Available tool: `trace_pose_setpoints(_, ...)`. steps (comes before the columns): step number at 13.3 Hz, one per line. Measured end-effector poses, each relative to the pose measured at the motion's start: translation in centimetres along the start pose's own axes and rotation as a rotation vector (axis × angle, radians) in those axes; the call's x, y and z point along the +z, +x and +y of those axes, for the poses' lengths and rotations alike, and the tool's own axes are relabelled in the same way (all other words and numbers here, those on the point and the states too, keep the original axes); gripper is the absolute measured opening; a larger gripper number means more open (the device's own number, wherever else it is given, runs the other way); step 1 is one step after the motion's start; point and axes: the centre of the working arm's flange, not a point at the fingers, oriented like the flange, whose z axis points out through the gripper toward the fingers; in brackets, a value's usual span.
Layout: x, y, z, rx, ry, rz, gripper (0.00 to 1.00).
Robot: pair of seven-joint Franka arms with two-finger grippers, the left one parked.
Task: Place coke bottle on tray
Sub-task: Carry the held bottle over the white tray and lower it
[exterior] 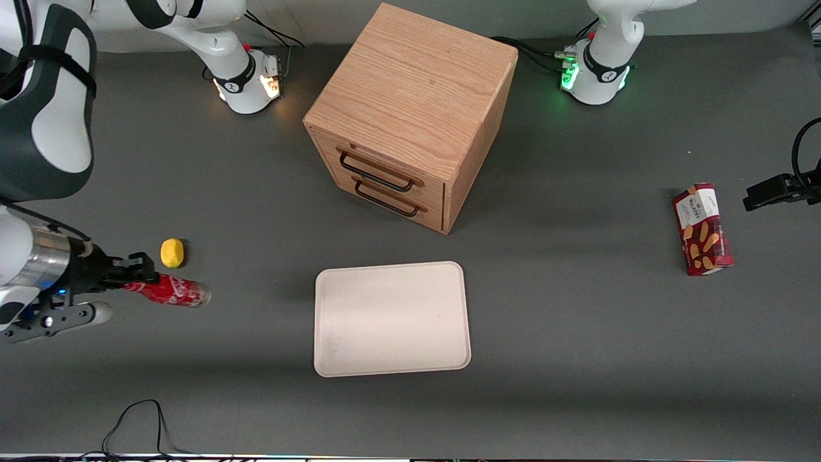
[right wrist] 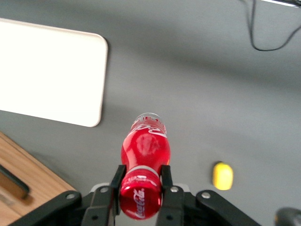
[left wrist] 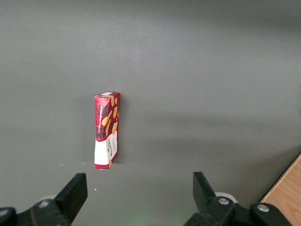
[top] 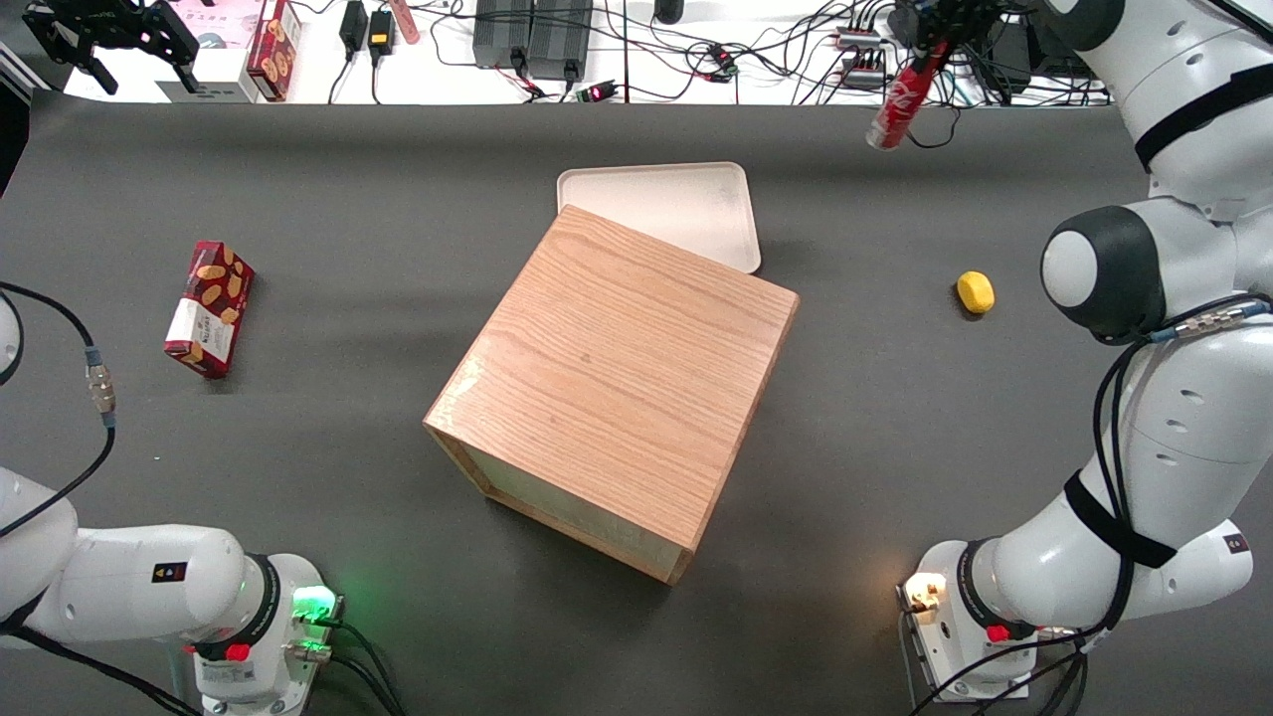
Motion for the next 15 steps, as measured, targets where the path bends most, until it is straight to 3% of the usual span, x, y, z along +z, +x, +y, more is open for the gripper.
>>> trace_pose_setpoints(3, 0.6, 1.3, -6.5, 0.046, 0.045, 0.049, 0.34)
trace_pose_setpoints(8, 8.9, 4.6, -18.9, 0.01, 0.019, 0.105, 0.34)
trace_pose_setpoints(10, 12.9, 6.5, -19.3, 0.005, 0.036, 0.13, 0.34)
trace_pose_setpoints(12, 17.2, 8.1, -18.9, 0.002, 0.02, 0.147, 0.34)
trace_pose_setpoints(15, 22.2, 9.2, -18.6, -0.007, -0.005, 0.136, 0.34)
